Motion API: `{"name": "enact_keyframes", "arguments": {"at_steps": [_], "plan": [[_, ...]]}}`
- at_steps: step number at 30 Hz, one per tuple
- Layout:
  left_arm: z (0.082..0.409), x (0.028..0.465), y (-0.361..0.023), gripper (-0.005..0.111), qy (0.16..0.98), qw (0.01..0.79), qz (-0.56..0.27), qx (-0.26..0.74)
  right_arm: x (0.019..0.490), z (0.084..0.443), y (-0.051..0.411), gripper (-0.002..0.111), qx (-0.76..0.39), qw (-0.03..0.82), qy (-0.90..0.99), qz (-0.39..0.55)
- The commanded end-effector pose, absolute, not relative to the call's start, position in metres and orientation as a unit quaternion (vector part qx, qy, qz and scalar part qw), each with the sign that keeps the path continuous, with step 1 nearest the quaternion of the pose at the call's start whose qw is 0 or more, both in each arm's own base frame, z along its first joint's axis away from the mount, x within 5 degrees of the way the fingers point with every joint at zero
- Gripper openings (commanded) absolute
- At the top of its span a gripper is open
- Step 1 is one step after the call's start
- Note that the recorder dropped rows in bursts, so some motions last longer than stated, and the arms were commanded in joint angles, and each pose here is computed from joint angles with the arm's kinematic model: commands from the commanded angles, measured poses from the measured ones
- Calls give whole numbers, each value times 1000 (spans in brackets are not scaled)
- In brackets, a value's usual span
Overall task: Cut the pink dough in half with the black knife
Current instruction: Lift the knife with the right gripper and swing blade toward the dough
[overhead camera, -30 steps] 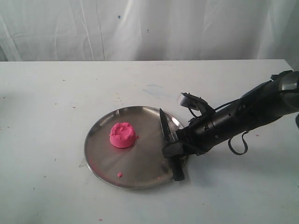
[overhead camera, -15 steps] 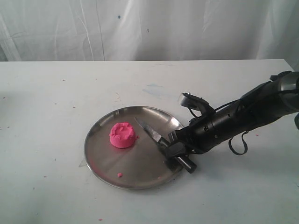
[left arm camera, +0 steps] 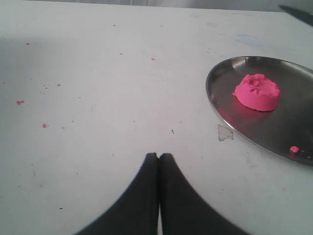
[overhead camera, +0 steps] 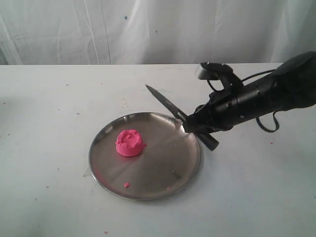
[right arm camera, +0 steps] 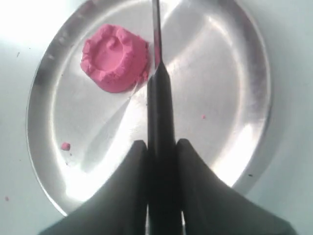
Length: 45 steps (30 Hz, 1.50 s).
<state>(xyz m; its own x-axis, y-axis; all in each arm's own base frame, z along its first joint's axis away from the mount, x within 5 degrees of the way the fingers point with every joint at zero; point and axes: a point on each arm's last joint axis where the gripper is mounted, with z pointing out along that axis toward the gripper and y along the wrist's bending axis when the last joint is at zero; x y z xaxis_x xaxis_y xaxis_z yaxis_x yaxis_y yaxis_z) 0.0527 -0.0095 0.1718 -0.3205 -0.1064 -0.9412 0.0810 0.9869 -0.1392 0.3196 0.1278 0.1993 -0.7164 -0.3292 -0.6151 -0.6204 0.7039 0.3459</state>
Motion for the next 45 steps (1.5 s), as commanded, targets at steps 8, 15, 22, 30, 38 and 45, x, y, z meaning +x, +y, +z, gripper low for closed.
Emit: {"name": "enact_keyframes", "arguments": {"at_steps": [8, 15, 22, 30, 38, 45], "plan": [[171, 53, -9, 0, 807, 585, -82, -12, 266, 269, 141, 1, -365, 321, 860, 152], [171, 53, -9, 0, 807, 585, -82, -12, 247, 267, 160, 1, -389, 288, 865, 129], [171, 53, -9, 0, 807, 585, -82, -12, 249, 269, 165, 1, -352, 304, 874, 143], [171, 53, -9, 0, 807, 585, -82, -12, 249, 269, 165, 0, -340, 302, 877, 153], [171, 53, -9, 0, 807, 585, -82, -12, 246, 267, 165, 0, -338, 282, 884, 157], [171, 53, -9, 0, 807, 585, -82, -12, 251, 256, 168, 0, -336, 266, 890, 155]]}}
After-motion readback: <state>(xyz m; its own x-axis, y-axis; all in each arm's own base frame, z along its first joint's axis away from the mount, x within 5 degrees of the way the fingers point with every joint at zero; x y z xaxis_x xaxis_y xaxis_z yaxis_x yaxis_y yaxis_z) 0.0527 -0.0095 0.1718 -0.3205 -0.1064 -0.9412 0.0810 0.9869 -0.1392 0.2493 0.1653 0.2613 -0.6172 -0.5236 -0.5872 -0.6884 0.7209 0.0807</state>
